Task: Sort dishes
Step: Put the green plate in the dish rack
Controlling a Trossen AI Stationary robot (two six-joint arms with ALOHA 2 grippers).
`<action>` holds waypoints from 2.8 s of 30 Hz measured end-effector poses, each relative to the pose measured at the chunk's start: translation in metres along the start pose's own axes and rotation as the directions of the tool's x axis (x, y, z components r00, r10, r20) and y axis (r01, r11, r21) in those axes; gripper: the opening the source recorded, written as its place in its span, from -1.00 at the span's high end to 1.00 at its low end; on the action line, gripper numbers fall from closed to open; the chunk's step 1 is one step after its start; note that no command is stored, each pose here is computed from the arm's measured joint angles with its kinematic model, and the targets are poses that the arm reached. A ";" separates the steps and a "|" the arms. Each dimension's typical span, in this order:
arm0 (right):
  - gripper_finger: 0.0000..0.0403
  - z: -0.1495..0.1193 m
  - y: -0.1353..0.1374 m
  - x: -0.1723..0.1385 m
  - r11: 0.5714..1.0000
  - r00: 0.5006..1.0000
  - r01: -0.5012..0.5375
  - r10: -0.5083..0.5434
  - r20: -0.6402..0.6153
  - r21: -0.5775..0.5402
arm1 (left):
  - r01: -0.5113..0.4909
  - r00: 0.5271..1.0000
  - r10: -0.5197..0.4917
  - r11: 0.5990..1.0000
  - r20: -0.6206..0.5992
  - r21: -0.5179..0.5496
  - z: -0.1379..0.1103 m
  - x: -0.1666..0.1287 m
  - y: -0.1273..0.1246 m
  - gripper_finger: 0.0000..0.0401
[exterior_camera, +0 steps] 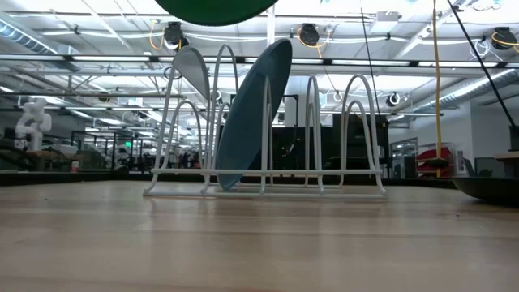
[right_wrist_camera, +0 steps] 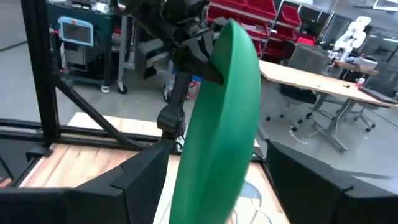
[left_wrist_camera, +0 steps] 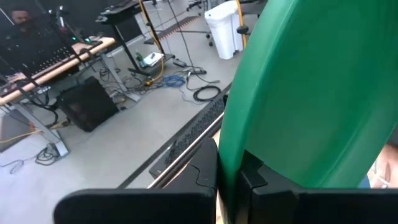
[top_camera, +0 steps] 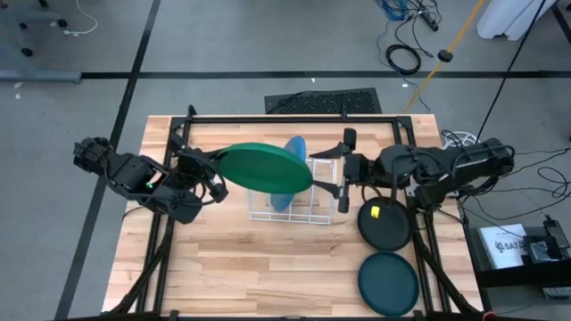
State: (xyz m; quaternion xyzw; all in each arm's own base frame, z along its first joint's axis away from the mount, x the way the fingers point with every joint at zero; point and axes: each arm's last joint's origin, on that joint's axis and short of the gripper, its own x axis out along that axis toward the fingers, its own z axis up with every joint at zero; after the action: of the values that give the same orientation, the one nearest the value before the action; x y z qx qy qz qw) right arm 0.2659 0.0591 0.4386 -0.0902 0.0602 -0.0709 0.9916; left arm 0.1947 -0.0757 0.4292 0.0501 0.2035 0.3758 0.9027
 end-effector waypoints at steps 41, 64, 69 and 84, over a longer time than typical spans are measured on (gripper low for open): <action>0.98 0.013 -0.018 0.009 0.857 0.950 0.311 -0.289 0.118 -0.411 | 0.340 0.937 -0.336 0.940 0.101 -0.028 0.030 -0.010 -0.021 0.17; 1.00 0.029 -0.025 -0.001 0.621 0.924 0.381 -0.281 0.259 -0.685 | 0.435 0.884 -0.440 0.898 0.160 0.065 0.033 -0.031 -0.027 0.16; 1.00 0.026 -0.027 0.000 0.654 0.914 0.395 -0.349 0.206 -0.645 | 0.212 0.950 -0.235 0.969 0.205 0.126 0.032 -0.028 -0.027 0.16; 1.00 0.018 -0.023 0.008 0.554 0.962 0.269 -0.193 0.193 -0.788 | -0.064 0.963 0.016 0.984 0.271 0.166 0.033 -0.036 -0.020 0.16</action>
State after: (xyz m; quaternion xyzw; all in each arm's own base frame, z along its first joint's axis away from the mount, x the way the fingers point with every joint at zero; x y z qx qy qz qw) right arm 0.2737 0.0387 0.4599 -0.5402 0.0316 -0.1612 0.8253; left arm 0.1985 -0.1131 0.4658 0.1831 0.1103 0.3647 0.9063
